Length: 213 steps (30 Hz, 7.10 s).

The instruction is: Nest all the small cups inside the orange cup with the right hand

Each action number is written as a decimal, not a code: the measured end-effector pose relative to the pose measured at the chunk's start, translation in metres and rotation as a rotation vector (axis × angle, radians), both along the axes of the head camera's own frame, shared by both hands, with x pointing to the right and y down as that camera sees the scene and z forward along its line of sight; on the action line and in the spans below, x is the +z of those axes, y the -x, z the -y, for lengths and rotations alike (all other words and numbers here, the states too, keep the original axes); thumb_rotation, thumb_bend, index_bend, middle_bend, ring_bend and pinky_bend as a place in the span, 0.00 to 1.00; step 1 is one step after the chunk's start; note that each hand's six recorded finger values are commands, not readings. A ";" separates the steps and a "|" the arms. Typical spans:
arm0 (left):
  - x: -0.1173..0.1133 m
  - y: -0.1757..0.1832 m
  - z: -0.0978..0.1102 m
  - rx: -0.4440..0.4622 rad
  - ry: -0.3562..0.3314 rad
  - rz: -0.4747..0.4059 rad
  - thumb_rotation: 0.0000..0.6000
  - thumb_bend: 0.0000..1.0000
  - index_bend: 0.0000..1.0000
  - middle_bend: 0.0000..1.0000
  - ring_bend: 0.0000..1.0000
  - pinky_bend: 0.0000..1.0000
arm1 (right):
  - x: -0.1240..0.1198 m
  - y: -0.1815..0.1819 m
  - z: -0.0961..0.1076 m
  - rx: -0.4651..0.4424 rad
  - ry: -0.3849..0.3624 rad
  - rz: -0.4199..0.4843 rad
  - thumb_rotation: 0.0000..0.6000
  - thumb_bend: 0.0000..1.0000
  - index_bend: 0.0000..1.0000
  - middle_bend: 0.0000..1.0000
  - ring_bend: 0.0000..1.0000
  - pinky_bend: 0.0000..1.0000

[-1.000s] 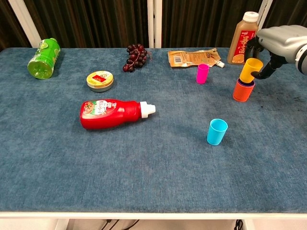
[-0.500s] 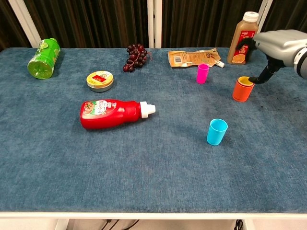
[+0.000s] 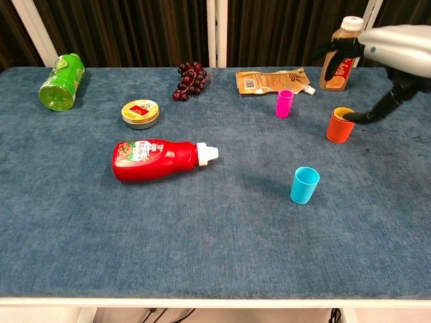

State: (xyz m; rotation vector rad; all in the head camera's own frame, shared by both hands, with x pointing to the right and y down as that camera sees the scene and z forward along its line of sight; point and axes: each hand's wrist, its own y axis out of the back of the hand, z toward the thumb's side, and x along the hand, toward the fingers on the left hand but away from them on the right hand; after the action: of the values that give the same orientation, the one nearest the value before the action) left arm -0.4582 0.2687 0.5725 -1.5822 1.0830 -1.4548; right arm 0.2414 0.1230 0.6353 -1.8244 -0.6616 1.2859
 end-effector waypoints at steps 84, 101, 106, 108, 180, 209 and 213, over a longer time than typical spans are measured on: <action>0.002 0.001 -0.002 -0.001 0.013 -0.008 1.00 0.10 0.01 0.00 0.00 0.00 | 0.066 -0.030 0.062 0.199 -0.048 -0.197 1.00 0.27 0.46 0.49 0.25 0.14; 0.004 0.003 -0.003 -0.007 0.015 -0.009 1.00 0.10 0.01 0.00 0.00 0.00 | 0.070 -0.033 0.063 0.210 -0.027 -0.207 1.00 0.17 0.07 0.26 0.12 0.07; 0.005 0.003 -0.004 -0.007 0.020 -0.010 1.00 0.10 0.01 0.00 0.00 0.00 | 0.064 -0.027 0.073 0.215 -0.044 -0.187 1.00 0.17 0.07 0.26 0.12 0.07; 0.005 0.003 -0.004 -0.007 0.020 -0.008 1.00 0.10 0.01 0.00 0.00 0.00 | 0.063 -0.022 0.077 0.208 -0.048 -0.190 1.00 0.17 0.07 0.26 0.12 0.07; -0.001 0.015 -0.007 -0.026 0.026 0.005 1.00 0.10 0.01 0.00 0.00 0.00 | 0.103 0.060 0.122 0.177 -0.109 -0.270 1.00 0.29 0.49 0.49 0.27 0.14; -0.002 0.004 -0.015 -0.011 0.021 0.010 1.00 0.10 0.01 0.00 0.00 0.00 | 0.063 -0.035 0.050 0.149 -0.113 -0.262 1.00 0.29 0.51 0.51 0.27 0.14; -0.003 0.005 -0.014 -0.013 0.021 0.008 1.00 0.10 0.01 0.00 0.00 0.00 | 0.065 -0.031 0.053 0.151 -0.112 -0.251 1.00 0.29 0.51 0.50 0.27 0.14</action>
State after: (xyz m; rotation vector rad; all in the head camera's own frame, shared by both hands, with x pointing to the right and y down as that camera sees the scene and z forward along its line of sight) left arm -0.4631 0.2828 0.5700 -1.5849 1.0784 -1.4845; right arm 0.2722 0.0703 0.7004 -1.5146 -0.7267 1.5155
